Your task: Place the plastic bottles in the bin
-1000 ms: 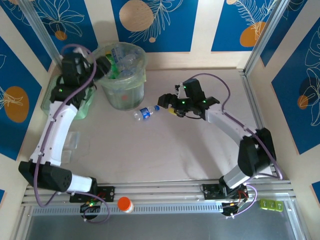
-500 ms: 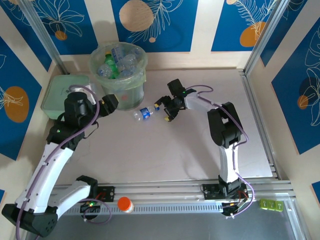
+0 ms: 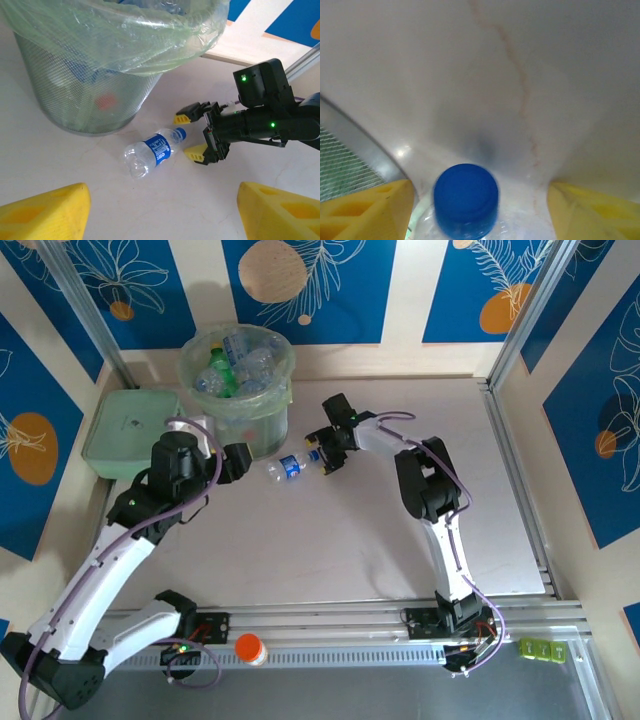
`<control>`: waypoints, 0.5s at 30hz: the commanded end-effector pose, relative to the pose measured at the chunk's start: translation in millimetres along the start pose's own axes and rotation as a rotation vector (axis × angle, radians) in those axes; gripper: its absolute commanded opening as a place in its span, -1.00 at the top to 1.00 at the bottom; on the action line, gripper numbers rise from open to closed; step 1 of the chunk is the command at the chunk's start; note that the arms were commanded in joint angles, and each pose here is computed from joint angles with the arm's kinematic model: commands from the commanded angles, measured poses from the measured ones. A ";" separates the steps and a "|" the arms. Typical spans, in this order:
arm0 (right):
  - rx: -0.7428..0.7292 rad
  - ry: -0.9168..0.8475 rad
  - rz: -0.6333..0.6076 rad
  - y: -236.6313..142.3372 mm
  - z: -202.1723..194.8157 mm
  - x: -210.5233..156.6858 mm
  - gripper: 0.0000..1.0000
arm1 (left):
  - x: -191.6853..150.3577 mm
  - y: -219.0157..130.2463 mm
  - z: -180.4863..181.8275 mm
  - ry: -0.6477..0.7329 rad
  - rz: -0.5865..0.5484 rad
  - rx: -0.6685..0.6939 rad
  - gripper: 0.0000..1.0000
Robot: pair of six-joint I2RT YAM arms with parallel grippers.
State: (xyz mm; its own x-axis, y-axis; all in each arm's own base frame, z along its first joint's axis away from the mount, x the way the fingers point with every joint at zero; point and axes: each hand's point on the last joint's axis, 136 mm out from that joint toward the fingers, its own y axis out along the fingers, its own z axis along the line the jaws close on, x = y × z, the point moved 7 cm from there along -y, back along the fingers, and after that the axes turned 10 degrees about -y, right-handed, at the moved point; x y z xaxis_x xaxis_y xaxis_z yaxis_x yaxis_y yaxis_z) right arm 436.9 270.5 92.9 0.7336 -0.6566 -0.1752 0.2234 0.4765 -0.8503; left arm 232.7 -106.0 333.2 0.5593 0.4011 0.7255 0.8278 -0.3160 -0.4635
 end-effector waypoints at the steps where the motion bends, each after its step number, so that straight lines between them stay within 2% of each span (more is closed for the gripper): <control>1: -0.038 0.038 0.010 12.6 -0.7 -5.6 -0.38 | 2.0 -7.5 3.1 0.035 -0.046 0.028 -0.54; 8: -0.040 0.049 0.025 19.7 -3.9 -10.3 -0.05 | -0.1 -4.8 7.1 0.031 -0.060 0.046 -0.54; 15: -0.013 0.041 0.026 12.0 -6.9 -12.0 0.42 | -1.0 -3.3 8.2 0.044 -0.061 0.052 -0.55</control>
State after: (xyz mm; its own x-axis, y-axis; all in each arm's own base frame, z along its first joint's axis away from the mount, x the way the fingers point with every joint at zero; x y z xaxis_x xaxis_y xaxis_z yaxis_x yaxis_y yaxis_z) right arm 436.7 281.9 87.3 0.7156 -0.6704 -0.1962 0.2271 0.4889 -0.8423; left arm 230.4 -98.4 327.4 0.5277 0.3957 0.7516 0.8494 -0.2537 -0.4628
